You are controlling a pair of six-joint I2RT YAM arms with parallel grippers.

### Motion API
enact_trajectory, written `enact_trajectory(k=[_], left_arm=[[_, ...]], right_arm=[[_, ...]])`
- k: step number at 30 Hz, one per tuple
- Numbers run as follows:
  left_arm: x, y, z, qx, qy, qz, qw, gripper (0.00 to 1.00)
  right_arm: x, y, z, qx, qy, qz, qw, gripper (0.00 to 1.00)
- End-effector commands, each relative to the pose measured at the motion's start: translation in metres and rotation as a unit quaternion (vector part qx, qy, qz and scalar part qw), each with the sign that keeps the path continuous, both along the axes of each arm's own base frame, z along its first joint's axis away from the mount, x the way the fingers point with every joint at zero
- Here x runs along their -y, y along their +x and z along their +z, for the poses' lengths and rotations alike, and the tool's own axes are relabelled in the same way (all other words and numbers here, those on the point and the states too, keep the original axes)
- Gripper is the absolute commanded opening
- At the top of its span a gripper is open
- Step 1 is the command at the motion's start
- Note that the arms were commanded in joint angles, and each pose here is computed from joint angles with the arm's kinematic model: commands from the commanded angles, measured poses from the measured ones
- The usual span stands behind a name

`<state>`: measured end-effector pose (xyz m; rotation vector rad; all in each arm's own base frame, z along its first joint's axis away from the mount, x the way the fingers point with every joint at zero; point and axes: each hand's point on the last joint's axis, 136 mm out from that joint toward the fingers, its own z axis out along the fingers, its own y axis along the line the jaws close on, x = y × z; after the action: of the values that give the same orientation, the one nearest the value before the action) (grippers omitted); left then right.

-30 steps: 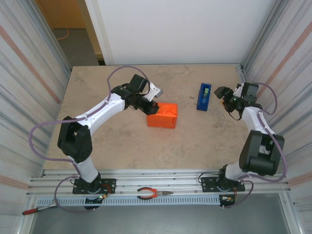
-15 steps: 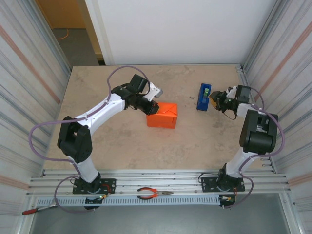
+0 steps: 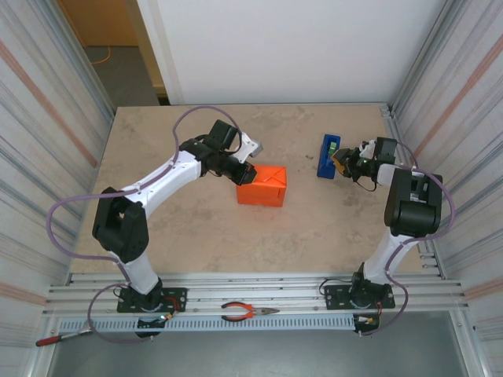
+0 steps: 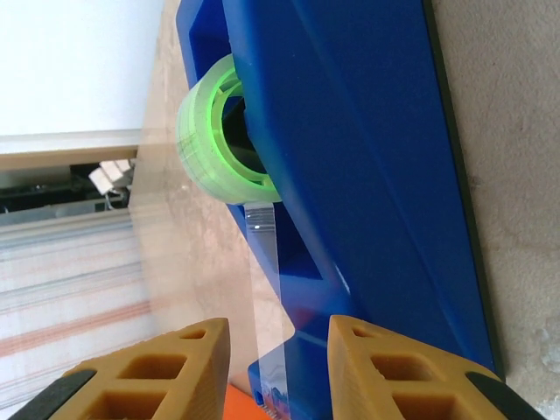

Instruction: Wrap the gift box in paper

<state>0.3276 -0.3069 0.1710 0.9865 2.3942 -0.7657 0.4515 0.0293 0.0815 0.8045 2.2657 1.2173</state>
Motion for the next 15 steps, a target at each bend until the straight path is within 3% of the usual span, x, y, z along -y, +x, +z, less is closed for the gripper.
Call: enact_trajectory(k=[1, 15], left_arm=[[-0.0120, -0.0270, -0.0499, -0.075, 0.057, -0.011, 0.996, 0.00], [-0.0111, -0.0294, -0.0527, -0.076, 0.060, -0.013, 0.995, 0.00]], right_arm=[[-0.0057, 0.0080, 0.0033, 0.012, 0.013, 0.013, 1.000, 0.33], [-0.0080, 0.0131, 0.0007, 0.013, 0.025, 0.018, 0.999, 0.23]])
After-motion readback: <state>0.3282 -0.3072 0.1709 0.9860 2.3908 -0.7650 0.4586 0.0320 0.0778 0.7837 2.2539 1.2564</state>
